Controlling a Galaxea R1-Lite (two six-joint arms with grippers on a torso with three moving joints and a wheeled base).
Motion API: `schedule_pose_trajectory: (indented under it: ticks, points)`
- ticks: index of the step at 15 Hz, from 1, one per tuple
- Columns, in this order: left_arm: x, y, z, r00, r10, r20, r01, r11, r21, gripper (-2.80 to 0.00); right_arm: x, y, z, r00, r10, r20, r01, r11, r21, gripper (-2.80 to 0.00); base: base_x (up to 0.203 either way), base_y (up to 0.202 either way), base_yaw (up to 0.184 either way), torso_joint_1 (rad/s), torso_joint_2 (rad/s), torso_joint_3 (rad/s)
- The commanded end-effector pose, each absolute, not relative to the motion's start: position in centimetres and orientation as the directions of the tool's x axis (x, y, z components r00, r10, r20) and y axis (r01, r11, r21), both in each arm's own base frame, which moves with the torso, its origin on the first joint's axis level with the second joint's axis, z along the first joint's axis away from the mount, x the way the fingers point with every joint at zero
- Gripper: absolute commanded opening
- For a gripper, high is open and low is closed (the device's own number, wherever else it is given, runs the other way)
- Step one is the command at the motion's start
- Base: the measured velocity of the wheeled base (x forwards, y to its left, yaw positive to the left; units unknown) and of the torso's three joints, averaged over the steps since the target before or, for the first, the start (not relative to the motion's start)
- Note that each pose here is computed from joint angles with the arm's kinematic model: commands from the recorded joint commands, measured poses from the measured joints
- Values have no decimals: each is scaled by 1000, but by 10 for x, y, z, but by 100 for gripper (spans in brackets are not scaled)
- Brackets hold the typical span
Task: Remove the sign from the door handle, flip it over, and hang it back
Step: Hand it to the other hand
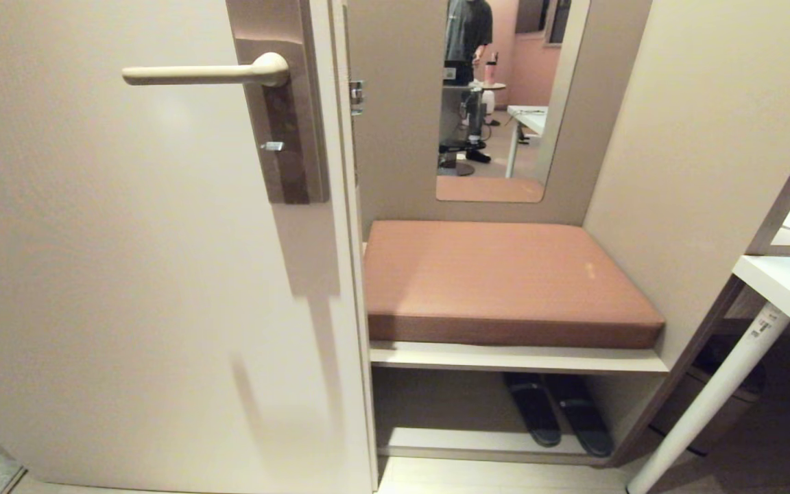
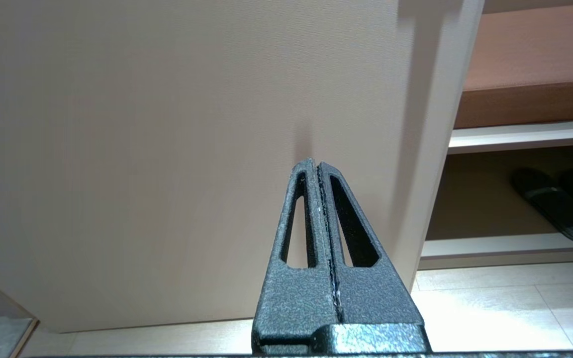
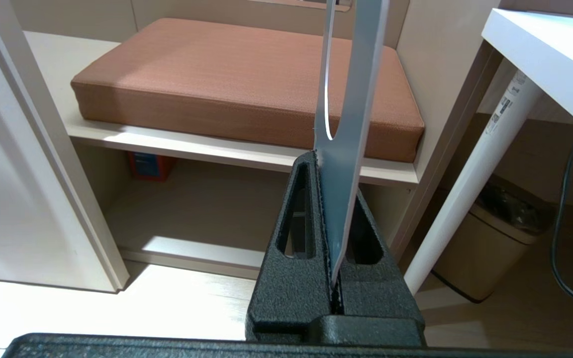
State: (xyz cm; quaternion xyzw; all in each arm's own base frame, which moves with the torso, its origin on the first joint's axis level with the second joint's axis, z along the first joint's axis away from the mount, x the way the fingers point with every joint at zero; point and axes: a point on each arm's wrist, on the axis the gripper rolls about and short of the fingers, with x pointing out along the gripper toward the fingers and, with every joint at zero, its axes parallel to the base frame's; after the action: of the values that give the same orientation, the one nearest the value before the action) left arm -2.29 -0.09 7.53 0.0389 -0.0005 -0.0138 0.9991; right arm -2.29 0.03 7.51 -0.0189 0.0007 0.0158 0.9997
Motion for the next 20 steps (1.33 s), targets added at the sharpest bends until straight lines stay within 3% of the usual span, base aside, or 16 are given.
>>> schedule_pose_trajectory:
  ticks: [1,11,20]
  points:
    - [-23,-1,75,1000,-28,-2,28,997,78,-280,-23,0,75,999,32,-3,-32,999,-41,-280,0,0,0,0,0,0]
    - [-23,-1,75,1000,-28,-2,28,997,78,-280,-24,0,80,999,35,13,-34,998,-62,-280,0,0,0,0,0,0]
    - [-23,-1,75,1000,-28,-2,28,996,83,-280,-48,1,141,998,57,15,-55,993,-104,-280,0,0,0,0,0,0]
